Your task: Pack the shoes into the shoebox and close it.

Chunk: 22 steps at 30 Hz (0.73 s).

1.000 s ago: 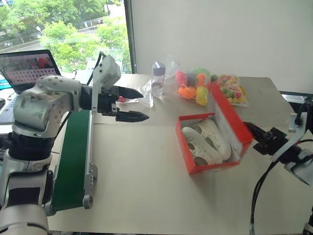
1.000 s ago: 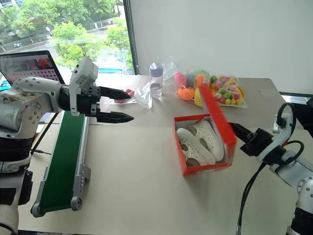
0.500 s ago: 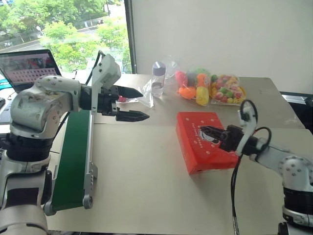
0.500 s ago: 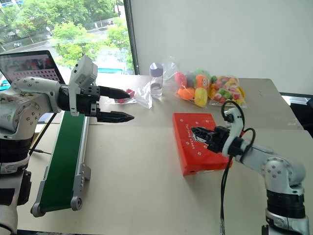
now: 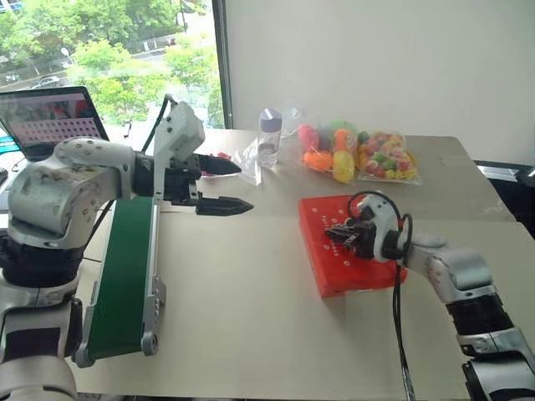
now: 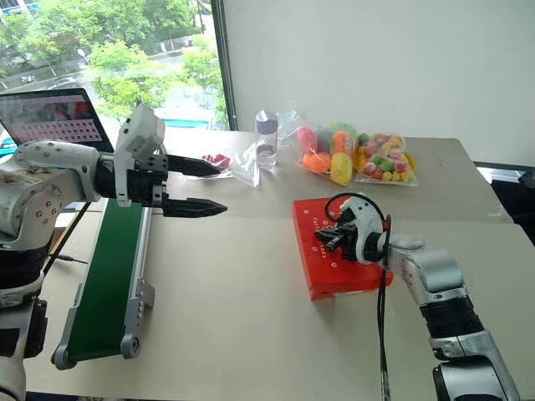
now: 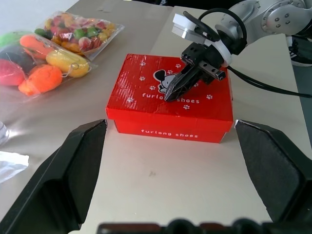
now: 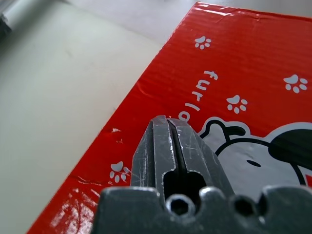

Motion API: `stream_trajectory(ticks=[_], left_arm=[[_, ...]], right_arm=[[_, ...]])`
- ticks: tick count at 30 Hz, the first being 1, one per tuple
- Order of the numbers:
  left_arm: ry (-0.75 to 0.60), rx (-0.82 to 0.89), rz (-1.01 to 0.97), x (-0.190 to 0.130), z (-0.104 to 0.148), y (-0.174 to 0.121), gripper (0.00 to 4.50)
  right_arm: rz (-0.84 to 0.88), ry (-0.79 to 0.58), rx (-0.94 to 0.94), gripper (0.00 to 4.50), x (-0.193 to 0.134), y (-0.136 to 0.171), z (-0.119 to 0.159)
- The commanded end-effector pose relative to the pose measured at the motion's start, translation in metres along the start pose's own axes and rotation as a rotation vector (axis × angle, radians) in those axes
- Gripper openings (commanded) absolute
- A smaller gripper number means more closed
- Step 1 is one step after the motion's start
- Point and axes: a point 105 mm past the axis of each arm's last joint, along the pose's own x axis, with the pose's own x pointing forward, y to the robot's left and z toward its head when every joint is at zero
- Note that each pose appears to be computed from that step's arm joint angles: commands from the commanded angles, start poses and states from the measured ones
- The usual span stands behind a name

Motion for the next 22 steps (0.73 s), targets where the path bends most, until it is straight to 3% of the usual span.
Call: stream_trajectory(ticks=[1, 7, 10, 17, 22], left_arm=[[-0.018, 0.035, 0.025, -0.007, 0.009, -0.002, 4.5], [-0.02, 0.01, 0.039, -0.01, 0.003, -0.007, 4.5], [-0.034, -0.001, 0.045, -0.009, 0.0, -0.008, 4.5], [0.011, 0.014, 0.15, -0.011, -0.024, -0.003, 4.5], [-0.018, -0.024, 0.181, -0.011, -0.029, -0.004, 4.5]], right_arm=[[-0.025, 0.223, 0.011, 0.05, 0.004, -0.003, -0.057], [0.193, -0.183, 0.046, 0.05, -0.031, 0.026, 0.083], [0.32, -0.25, -0.058, 0.05, -0.056, 0.05, 0.117], [0.415, -0.124, -0.344, 0.05, -0.08, 0.067, 0.116], [0.382, -0.12, -0.329, 0.05, -0.074, 0.049, 0.109]])
